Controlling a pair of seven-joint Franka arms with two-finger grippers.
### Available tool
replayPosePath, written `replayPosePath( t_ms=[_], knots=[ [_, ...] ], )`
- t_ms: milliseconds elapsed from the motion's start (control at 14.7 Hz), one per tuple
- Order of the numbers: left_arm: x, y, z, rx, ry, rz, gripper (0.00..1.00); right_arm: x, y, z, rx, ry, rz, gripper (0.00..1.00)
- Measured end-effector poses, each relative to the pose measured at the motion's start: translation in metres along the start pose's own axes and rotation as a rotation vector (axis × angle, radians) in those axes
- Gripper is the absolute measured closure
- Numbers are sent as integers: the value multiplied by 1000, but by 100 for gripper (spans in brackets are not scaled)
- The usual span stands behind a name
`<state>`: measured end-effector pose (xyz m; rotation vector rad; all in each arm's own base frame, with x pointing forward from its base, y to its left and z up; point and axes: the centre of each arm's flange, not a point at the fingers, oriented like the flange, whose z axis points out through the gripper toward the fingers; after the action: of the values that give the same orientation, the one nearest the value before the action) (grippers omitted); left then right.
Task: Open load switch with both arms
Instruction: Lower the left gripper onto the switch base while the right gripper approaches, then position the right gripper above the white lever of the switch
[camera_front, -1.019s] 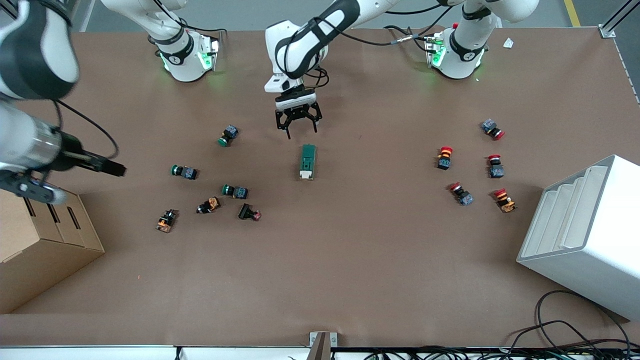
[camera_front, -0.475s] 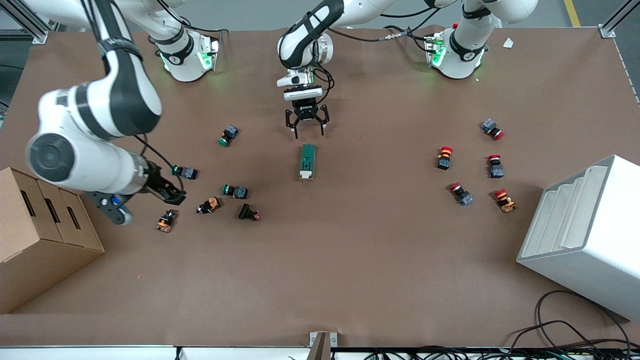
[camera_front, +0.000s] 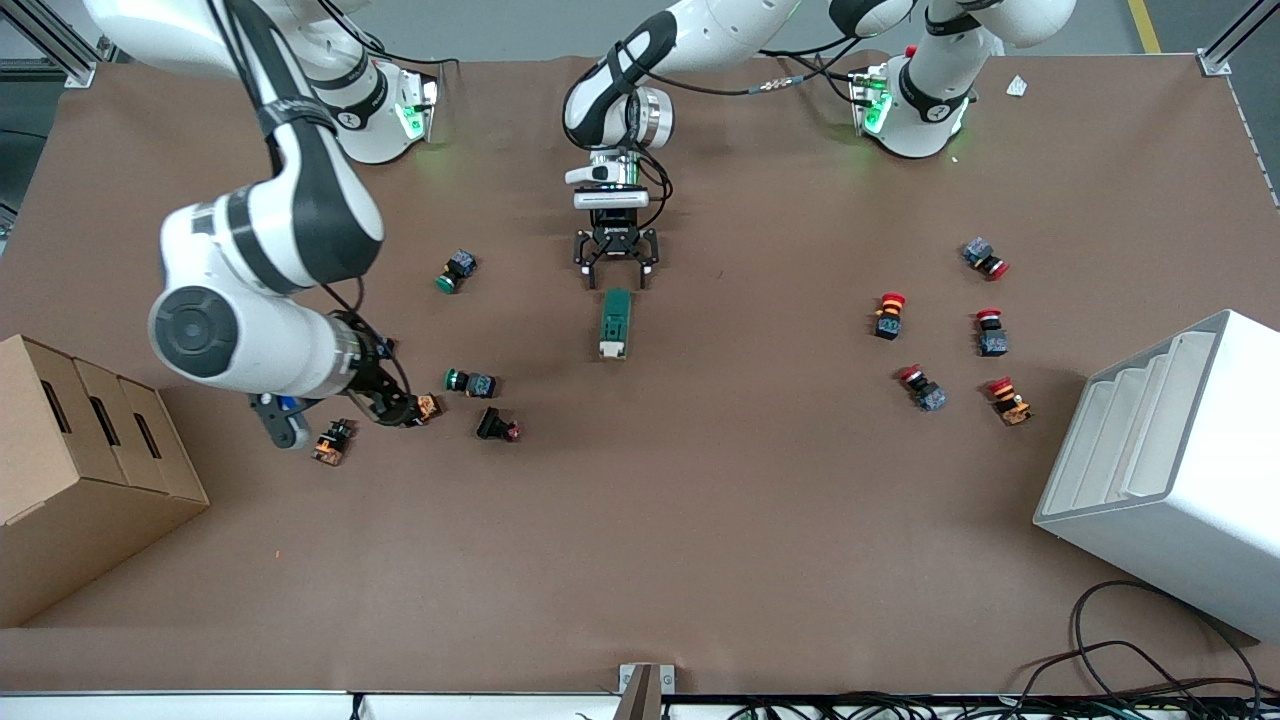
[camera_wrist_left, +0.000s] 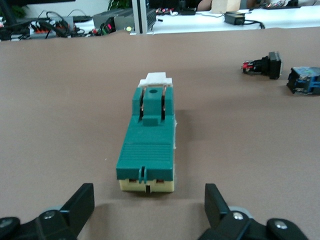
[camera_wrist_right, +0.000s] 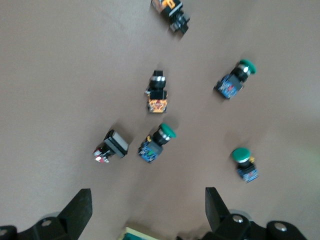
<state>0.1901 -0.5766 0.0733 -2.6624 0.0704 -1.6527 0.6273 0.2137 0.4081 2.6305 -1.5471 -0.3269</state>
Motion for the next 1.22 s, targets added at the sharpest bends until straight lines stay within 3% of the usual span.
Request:
replayPosePath(
  t_ms=[340, 747, 1223],
  knots=[
    [-11, -7, 17, -32, 117, 67, 2, -59, -31, 51, -8, -54, 176, 0],
    [-9, -11, 27, -22, 146, 70, 1, -126, -49, 122, -85, -32, 324, 0],
    [-9, -11, 29, -25, 150, -19, 1, -199, -55, 191, -130, -36, 335, 0]
  ],
)
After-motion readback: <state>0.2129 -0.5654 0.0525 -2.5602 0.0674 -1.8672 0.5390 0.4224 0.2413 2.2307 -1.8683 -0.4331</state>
